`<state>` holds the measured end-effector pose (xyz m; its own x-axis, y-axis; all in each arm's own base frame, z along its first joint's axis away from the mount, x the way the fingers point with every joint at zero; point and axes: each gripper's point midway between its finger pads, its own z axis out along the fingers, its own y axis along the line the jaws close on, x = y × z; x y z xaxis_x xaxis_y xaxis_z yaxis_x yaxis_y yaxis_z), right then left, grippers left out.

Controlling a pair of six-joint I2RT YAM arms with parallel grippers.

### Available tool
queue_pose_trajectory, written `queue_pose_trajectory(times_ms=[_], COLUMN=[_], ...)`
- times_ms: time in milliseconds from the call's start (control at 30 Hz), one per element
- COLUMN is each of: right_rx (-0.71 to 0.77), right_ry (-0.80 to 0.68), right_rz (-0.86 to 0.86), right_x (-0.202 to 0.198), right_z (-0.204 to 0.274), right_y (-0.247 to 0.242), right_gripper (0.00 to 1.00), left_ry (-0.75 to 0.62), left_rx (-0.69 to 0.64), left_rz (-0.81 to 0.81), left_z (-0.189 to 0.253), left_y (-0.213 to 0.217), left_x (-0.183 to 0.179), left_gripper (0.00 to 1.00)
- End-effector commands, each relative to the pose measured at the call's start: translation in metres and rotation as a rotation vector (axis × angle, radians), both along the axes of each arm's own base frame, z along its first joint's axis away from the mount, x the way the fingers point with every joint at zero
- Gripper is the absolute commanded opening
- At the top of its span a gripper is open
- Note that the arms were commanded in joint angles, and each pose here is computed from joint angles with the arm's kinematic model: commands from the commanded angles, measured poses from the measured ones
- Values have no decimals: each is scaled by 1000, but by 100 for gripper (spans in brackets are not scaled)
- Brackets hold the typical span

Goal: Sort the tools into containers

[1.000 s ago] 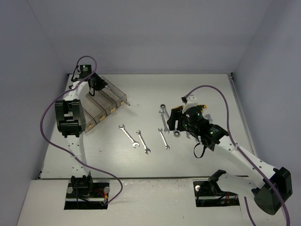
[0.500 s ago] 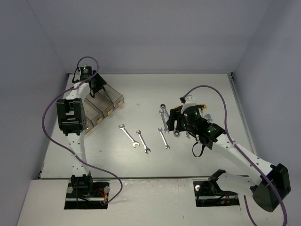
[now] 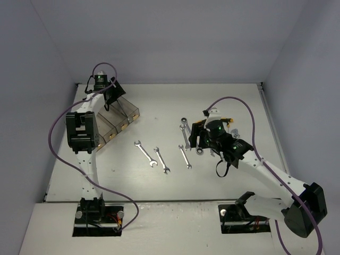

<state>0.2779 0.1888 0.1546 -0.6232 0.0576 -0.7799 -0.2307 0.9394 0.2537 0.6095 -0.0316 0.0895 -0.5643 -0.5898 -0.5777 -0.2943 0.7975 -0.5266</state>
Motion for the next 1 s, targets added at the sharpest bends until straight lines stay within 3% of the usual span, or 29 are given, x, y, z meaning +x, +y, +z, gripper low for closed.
queue_pose_trajectory(times_ms=[0, 167, 300, 533, 800, 867, 967], right_rx=[22, 18, 0, -46, -152, -157, -122], right_ry=[-69, -78, -93, -62, 62, 102, 166], right_rz=[-41, -47, -66, -174, -250, -322, -510], right_x=[13, 12, 12, 25, 63, 70, 74], right_z=[21, 23, 25, 17, -15, -24, -41], right_y=[-2, -5, -12, -39, -66, -81, -130], right_gripper=[68, 68, 67, 56, 39, 32, 30], left_ry=[-77, -100, -102, -140, -138, -121, -82], left_rx=[86, 179, 181, 142, 175, 183, 243], left_rz=[12, 67, 61, -82, -245, -283, -364], left_z=[61, 92, 107, 136, 166, 167, 160], left_y=[2, 21, 20, -39, -81, -85, -97], left_x=[-16, -36, -50, -79, -169, -192, -223], left_gripper=[67, 67, 67, 66, 66, 66, 66])
